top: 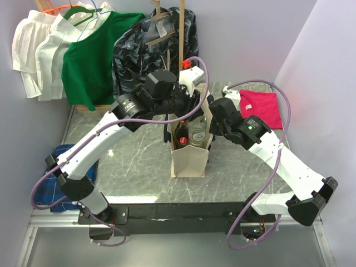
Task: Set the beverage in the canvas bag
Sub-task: Place the drink in the canvas bag.
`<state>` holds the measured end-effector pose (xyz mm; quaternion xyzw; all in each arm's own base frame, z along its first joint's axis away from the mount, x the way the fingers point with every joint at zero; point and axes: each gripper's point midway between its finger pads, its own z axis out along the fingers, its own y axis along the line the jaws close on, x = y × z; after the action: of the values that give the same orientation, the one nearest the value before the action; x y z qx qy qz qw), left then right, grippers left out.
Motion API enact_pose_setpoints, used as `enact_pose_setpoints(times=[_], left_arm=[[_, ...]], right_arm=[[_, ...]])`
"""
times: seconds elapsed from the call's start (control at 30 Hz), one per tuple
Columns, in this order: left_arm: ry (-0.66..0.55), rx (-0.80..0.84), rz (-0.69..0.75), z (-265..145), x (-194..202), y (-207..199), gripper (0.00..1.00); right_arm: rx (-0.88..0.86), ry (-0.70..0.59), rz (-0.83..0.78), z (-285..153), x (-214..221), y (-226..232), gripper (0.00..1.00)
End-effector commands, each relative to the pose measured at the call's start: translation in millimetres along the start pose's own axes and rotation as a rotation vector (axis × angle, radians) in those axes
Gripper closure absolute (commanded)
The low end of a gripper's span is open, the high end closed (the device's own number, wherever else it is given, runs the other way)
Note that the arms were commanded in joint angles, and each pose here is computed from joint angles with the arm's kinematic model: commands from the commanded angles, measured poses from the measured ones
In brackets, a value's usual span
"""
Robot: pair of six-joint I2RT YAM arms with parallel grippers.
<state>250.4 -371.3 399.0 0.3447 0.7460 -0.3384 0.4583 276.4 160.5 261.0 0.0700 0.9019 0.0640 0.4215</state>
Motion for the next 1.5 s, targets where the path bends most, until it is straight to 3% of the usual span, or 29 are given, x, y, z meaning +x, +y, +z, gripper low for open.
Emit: enact_pose_setpoints(times=[0.0, 0.73, 1.47], left_arm=[[-0.246, 0.067, 0.043, -14, -65, -19, 0.99], [-0.163, 0.098, 0.010, 11, 3, -32, 0.99], [-0.206, 0.017, -0.030, 15, 10, -25, 0.99]], right_arm=[[0.010, -0.054, 0.035, -7, -13, -5, 1.00], [-0.012, -0.118, 0.073, -24, -33, -7, 1.00], [-0.013, -0.168, 0.112, -34, -31, -23, 1.00]])
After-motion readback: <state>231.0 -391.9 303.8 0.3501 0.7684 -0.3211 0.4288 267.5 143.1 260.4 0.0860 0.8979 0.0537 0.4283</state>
